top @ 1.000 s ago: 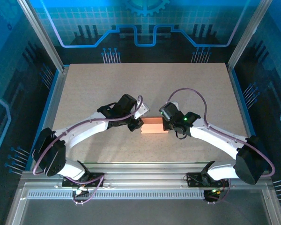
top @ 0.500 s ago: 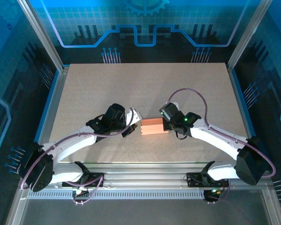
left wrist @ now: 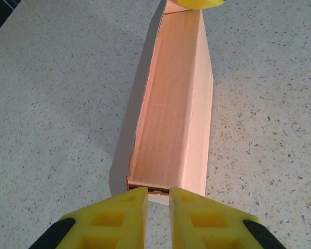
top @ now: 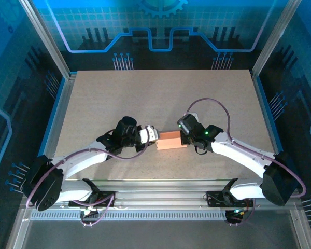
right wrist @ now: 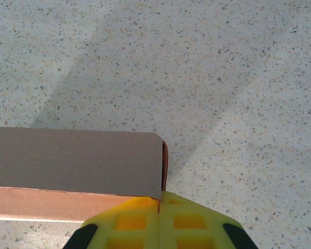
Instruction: Fold the paper box
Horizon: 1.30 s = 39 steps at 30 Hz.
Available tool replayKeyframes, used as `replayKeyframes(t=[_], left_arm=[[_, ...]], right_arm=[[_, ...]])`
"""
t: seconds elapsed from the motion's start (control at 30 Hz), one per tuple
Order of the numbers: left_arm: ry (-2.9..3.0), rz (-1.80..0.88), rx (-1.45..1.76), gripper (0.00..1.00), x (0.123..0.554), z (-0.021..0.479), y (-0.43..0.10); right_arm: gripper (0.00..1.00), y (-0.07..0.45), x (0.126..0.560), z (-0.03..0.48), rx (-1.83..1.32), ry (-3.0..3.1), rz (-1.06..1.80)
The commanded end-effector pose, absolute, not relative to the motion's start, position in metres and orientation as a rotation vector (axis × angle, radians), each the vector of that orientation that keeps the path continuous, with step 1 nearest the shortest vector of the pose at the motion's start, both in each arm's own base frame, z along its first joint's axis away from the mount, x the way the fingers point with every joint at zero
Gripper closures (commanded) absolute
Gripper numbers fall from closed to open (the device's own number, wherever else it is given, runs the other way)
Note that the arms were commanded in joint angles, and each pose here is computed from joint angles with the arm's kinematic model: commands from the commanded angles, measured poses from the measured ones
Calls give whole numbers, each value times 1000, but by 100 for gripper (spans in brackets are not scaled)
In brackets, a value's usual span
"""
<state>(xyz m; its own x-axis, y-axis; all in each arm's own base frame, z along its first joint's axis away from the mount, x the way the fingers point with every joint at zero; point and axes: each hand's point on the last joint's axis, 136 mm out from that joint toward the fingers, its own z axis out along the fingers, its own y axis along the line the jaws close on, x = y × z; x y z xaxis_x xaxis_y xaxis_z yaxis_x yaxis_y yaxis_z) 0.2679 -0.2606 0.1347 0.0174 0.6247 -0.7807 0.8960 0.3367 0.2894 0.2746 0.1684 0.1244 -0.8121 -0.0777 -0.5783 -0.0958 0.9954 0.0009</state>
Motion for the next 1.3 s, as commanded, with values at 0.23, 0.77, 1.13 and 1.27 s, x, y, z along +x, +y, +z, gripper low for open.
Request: replayKeyframes(t=[0.23,0.77,1.13,1.27], left_arm=[[1654,-318,1384,63,280,131,-260],[1617,-335,1313,63,285,141,-250],[1690,-334,1349,75,282,123,-246],[1701,-338,1349,80,281,122,-245]], right_arm=[[100,175,271,126,-142,2514,73],[100,179,273,122,-153,2524,76],[100,179,273,122,-153,2525,76],[100,181,274,122,-151,2524,83]])
